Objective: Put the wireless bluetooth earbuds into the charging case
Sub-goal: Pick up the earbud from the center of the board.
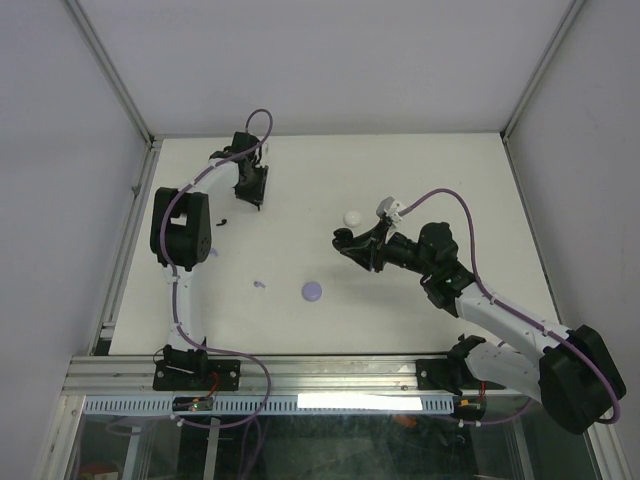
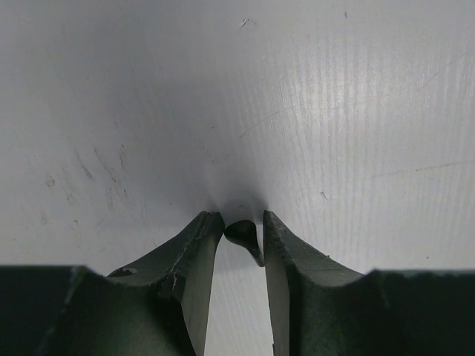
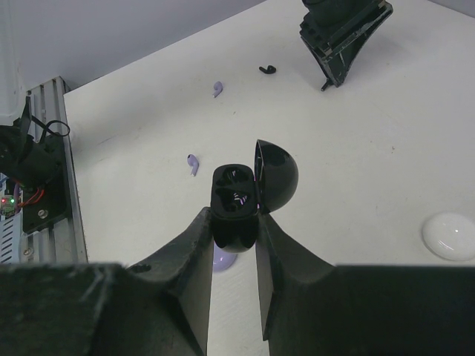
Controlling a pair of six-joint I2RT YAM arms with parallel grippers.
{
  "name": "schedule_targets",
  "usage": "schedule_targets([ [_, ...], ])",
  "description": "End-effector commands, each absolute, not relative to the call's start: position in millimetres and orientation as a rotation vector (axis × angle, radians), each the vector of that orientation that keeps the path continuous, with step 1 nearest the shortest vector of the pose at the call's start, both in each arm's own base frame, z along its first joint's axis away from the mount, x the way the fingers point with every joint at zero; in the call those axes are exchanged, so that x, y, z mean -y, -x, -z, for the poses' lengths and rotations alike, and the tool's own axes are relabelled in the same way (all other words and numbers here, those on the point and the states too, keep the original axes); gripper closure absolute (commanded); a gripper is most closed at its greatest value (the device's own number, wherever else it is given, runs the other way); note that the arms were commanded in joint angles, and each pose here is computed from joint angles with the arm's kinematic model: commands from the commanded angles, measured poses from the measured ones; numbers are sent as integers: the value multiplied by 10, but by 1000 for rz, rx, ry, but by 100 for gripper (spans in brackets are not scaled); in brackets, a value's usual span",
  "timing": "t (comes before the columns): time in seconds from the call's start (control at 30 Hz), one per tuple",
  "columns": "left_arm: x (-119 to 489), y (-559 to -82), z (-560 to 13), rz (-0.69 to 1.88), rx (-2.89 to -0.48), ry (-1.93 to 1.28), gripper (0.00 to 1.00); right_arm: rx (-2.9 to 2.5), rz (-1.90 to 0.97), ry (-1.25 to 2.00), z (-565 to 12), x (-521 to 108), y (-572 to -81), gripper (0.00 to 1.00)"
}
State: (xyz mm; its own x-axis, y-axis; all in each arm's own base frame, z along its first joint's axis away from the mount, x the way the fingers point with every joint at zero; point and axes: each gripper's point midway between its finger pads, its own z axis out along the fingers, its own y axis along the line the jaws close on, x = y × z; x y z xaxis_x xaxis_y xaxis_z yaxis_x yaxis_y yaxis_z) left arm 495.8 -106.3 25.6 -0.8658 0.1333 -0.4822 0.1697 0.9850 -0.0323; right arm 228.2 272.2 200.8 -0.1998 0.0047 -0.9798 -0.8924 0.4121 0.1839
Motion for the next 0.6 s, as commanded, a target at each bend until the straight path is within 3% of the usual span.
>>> schedule_targets([
  [0.0, 1018, -4881, -321, 60, -2668, -180, 67, -1452, -1007, 819, -2289, -2764, -2299, 100],
  [0.57, 1073, -4866, -167, 94, -2718, -95, 75, -1461, -1008, 827, -2264, -2774, -2302, 100],
])
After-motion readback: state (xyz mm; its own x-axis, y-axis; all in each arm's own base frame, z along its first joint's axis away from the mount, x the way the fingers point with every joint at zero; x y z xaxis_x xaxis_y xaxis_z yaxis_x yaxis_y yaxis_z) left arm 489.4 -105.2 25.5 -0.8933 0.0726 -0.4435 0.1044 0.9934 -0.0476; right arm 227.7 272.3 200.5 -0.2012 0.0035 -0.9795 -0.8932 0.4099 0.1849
